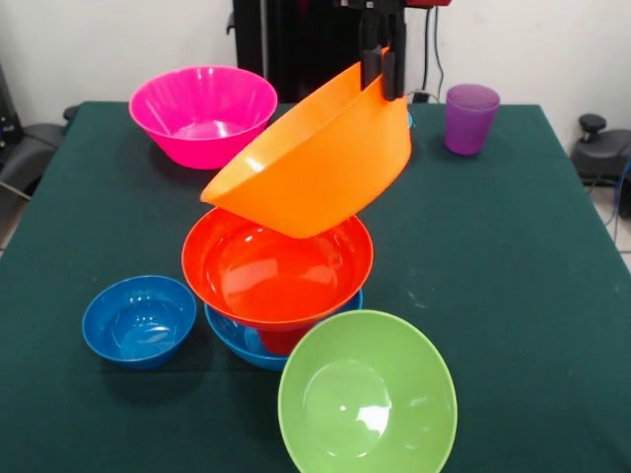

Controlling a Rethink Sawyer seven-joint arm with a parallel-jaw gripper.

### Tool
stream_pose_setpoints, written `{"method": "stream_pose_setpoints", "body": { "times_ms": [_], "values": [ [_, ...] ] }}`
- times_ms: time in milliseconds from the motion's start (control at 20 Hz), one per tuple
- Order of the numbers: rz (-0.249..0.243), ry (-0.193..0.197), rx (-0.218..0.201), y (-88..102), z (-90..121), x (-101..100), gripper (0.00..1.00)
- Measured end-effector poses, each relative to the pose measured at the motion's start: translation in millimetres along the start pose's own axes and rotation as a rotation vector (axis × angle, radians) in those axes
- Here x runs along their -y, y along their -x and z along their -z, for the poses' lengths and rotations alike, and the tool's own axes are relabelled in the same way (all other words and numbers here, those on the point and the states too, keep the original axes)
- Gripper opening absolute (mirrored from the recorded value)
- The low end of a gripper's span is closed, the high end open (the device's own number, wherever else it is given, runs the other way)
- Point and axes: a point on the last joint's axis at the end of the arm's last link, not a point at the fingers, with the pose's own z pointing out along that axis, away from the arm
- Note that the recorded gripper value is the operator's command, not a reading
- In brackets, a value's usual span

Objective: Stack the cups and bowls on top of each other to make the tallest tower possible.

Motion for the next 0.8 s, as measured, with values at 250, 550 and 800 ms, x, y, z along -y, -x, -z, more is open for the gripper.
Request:
{"method": "stream_pose_setpoints", "body": {
  "times_ms": [250,550,800],
  "values": [
    [-0.003,-0.001,0.009,8.7,1.8,11.7,0.00],
    [-0.003,0.006,0.014,21.0,1.4,27.2,0.00],
    [0.005,0.008,0.016,27.2,-1.7,36.4,0.00]
  ]
}}
